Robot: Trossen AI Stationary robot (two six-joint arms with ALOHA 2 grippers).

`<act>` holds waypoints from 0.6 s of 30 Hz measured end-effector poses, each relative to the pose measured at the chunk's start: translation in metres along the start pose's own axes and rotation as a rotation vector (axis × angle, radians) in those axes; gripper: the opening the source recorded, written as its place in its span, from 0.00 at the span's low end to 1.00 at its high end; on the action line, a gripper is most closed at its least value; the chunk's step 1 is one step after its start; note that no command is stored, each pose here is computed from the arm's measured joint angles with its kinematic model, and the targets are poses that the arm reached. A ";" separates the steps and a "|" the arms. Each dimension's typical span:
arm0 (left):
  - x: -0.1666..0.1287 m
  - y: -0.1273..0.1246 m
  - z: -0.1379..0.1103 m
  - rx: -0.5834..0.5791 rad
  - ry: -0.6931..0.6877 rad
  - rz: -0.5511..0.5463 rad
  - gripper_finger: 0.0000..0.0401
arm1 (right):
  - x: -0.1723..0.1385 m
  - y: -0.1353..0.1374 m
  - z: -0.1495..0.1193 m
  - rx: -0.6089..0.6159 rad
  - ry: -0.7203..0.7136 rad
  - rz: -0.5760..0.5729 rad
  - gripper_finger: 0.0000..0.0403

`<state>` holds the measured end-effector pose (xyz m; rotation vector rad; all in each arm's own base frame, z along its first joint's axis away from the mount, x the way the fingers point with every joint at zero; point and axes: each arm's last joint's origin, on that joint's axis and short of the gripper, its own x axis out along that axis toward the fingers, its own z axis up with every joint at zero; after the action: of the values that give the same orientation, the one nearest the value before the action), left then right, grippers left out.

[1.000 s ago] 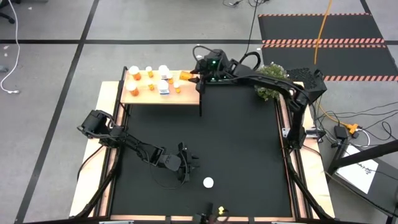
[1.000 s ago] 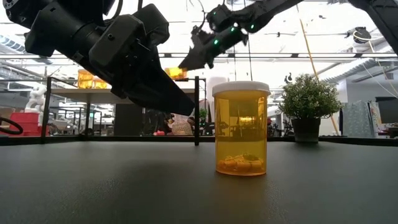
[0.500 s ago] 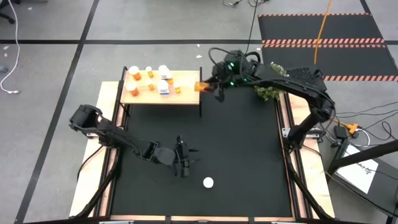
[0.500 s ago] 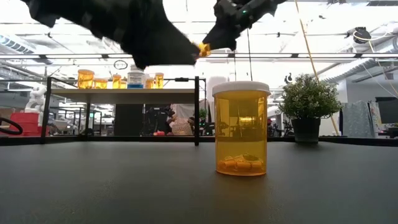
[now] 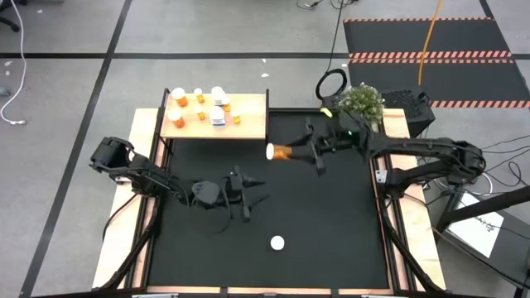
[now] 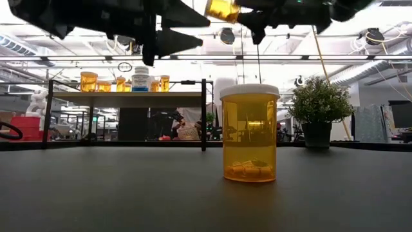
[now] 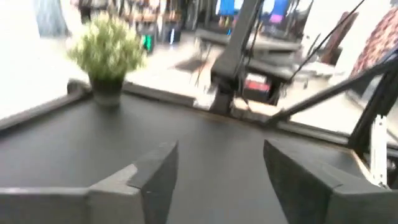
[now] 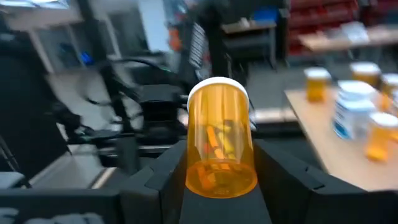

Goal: Pick and place medicine bottles onto shelf by color
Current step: Put the large orange pill bottle on the shelf

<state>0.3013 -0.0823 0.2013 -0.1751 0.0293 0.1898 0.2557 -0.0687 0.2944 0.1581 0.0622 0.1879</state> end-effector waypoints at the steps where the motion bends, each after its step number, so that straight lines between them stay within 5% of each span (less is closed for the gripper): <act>1: -0.002 0.000 0.001 0.010 -0.033 -0.017 0.61 | -0.001 0.005 -0.005 -0.016 -0.034 0.022 0.42; 9: 0.005 -0.001 0.021 0.112 -0.175 -0.029 0.80 | -0.002 0.036 -0.034 -0.117 -0.275 0.127 0.42; 18: 0.022 -0.005 0.047 0.189 -0.257 -0.079 0.77 | 0.019 0.052 -0.054 -0.161 -0.314 0.145 0.42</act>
<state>0.3240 -0.0749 0.2472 0.0372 -0.2149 0.1291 0.2608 -0.0068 0.2487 0.0299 -0.2775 0.3099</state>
